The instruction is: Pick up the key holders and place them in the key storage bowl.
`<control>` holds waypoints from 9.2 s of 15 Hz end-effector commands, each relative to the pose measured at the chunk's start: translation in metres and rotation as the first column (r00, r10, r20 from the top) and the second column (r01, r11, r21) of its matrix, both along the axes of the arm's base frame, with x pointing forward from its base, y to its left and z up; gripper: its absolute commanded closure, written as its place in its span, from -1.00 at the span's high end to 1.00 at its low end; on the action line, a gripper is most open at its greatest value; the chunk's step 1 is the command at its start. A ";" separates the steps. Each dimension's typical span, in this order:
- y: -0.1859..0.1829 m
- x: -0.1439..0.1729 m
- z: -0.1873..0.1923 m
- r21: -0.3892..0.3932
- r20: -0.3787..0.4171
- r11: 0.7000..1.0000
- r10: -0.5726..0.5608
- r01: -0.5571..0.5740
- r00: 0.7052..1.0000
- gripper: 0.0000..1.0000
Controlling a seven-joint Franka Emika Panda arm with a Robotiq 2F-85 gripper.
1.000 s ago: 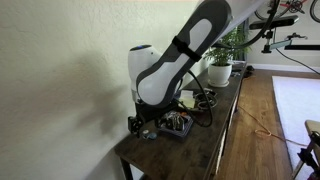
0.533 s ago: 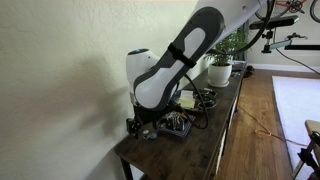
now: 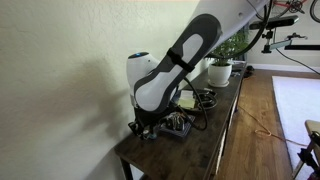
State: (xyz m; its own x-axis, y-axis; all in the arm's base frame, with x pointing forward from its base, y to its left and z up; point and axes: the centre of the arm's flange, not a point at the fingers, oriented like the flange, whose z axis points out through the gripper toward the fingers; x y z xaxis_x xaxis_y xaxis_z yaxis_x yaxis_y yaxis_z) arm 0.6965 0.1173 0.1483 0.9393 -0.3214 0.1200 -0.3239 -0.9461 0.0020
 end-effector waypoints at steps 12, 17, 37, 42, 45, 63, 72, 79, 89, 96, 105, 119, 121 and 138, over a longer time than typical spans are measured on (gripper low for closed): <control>-0.004 -0.014 0.012 0.010 0.000 1.000 0.028 -0.028 1.000 -0.89; 0.005 -0.031 0.033 0.012 0.034 0.998 0.056 -0.056 0.998 -0.91; -0.001 -0.068 0.122 0.020 0.128 0.998 0.053 -0.056 0.990 -0.33; -0.001 -0.059 0.104 0.028 0.094 0.998 0.051 -0.054 0.994 0.14; -0.002 -0.054 0.091 0.028 0.074 0.998 0.051 -0.053 0.996 0.55; -0.002 -0.011 0.017 0.045 -0.023 0.994 0.102 -0.101 0.995 1.00; 0.000 0.005 -0.001 0.080 -0.067 0.984 0.167 -0.161 0.984 -0.12; 0.003 0.007 0.005 0.088 -0.065 0.980 0.182 -0.176 0.981 -0.88; -0.006 0.000 0.014 0.102 -0.041 0.982 0.165 -0.160 0.985 -0.93; 0.004 -0.009 0.029 0.120 -0.005 0.976 0.186 -0.184 0.983 -0.95; -0.007 -0.015 0.061 0.121 0.060 0.980 0.154 -0.160 0.986 -0.95; -0.074 -0.041 0.109 0.086 0.151 0.995 0.031 -0.044 0.988 -0.95; -0.084 -0.050 0.112 0.078 0.156 0.997 0.010 -0.023 0.988 -0.95; -0.117 -0.093 0.092 0.093 0.100 0.992 -0.092 0.083 0.991 -0.95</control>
State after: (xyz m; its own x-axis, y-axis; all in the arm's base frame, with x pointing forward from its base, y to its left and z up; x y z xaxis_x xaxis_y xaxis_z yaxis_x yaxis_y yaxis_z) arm 0.6135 0.0046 0.2379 0.9026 -0.3937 0.1741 -0.3812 -0.9189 -0.1018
